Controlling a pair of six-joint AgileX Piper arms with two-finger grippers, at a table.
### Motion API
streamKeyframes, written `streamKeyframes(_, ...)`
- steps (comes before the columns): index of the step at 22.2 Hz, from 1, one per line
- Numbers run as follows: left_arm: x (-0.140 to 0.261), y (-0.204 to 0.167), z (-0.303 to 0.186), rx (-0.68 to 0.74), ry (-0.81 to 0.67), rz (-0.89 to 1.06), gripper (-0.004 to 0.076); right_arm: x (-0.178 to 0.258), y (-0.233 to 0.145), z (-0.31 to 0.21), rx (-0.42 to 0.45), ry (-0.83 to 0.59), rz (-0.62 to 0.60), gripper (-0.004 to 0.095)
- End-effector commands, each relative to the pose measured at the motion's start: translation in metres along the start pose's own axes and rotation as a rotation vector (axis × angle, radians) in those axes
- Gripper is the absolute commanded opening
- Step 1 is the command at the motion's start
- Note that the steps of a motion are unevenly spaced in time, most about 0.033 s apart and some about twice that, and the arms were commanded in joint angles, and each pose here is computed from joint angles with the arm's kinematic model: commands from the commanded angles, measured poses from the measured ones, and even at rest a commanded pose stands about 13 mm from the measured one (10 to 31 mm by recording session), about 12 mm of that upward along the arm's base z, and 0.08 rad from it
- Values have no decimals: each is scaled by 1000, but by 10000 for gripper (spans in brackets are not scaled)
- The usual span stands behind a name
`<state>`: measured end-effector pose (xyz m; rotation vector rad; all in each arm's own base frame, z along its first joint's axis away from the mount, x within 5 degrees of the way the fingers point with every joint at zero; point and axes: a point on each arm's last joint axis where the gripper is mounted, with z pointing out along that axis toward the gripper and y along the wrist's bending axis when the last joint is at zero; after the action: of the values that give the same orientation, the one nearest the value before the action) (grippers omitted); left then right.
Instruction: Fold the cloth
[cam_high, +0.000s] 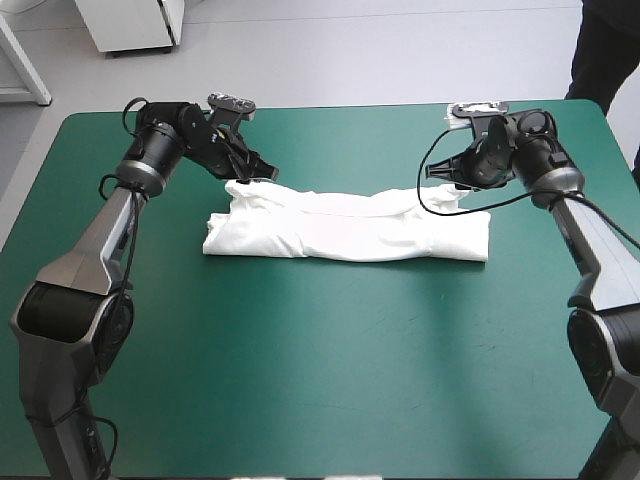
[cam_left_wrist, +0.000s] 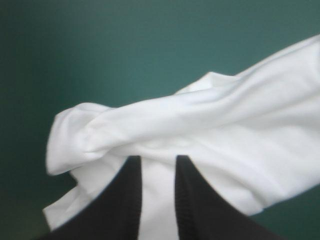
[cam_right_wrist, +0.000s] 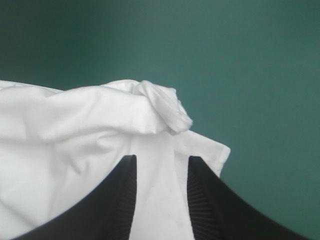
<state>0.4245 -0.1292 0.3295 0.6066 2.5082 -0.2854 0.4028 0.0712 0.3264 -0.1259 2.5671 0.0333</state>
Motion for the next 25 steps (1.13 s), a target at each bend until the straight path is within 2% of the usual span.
streamKeyframes(1,-13,-25,-36,92,-124,102,-1,-9,-7,-40,29,-102,-6,322)
streamKeyframes(9,-20,-84,-19,207,-157,194,-9,-6,-7,-52,29,-103,8,322)
streamKeyframes(14,-12,-128,29,271,-74,258,-9,-6,-9,-66,31,-128,8,322)
streamKeyframes(17,-6,-133,56,284,-20,252,-9,-5,-10,-70,25,-136,17,322)
streamKeyframes(25,4,-129,105,270,45,225,-9,-4,-58,-71,-90,-133,222,322)
